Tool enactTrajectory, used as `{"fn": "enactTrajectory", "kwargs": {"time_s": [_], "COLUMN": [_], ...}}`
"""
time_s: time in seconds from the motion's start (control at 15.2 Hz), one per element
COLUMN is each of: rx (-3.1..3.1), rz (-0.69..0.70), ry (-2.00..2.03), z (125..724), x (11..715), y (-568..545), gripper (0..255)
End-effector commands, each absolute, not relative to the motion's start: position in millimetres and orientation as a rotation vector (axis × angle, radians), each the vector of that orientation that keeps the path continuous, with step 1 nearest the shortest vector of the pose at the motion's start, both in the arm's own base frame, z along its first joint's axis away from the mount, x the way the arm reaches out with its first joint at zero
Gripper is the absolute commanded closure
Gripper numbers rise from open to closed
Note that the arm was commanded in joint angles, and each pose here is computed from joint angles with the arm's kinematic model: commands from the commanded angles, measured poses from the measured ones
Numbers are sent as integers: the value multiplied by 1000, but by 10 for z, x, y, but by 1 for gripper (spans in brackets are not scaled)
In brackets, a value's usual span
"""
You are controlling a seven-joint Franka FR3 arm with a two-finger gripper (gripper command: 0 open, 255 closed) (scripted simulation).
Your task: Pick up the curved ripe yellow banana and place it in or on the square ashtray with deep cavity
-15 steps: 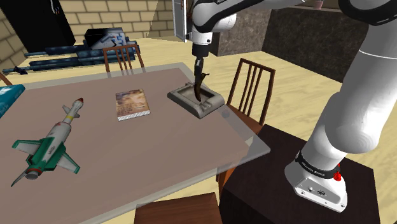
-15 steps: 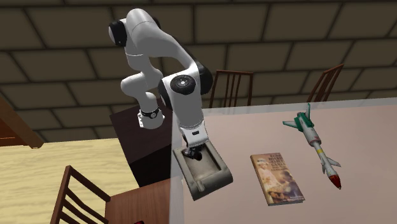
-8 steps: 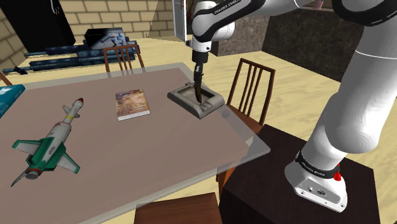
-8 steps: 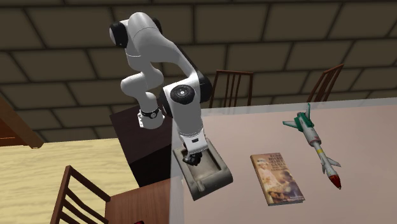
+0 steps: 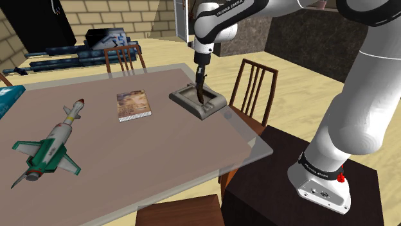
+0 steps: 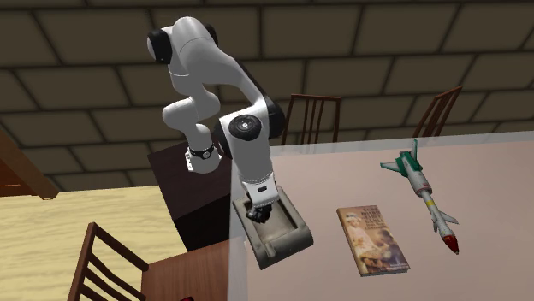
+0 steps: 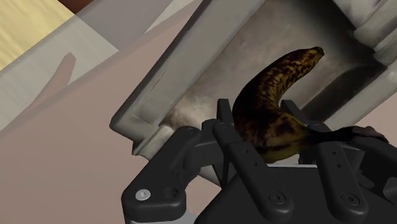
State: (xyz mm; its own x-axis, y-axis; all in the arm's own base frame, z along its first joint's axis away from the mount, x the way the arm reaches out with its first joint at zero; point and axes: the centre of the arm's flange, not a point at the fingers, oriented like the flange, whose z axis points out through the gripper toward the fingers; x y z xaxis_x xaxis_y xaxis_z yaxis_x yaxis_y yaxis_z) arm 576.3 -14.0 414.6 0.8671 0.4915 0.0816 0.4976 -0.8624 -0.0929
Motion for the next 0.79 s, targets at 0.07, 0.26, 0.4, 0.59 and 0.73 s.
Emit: {"fn": "enactTrajectory", "kwargs": {"time_s": [0.07,0.26,0.4,0.59,0.73], "rx": [-2919,-2919,-2919,-2919,-2919], "rz": [-44,-43,-44,-44,-44], "ry": [-782,-782,-782,-782,-782], "z": [4023,4025,4189,4554,4554], "x": [5755,5772,5744,5746,5745], "y": [-93,-82,-126,-171,-171], "gripper": [0,0,0,0,0]}}
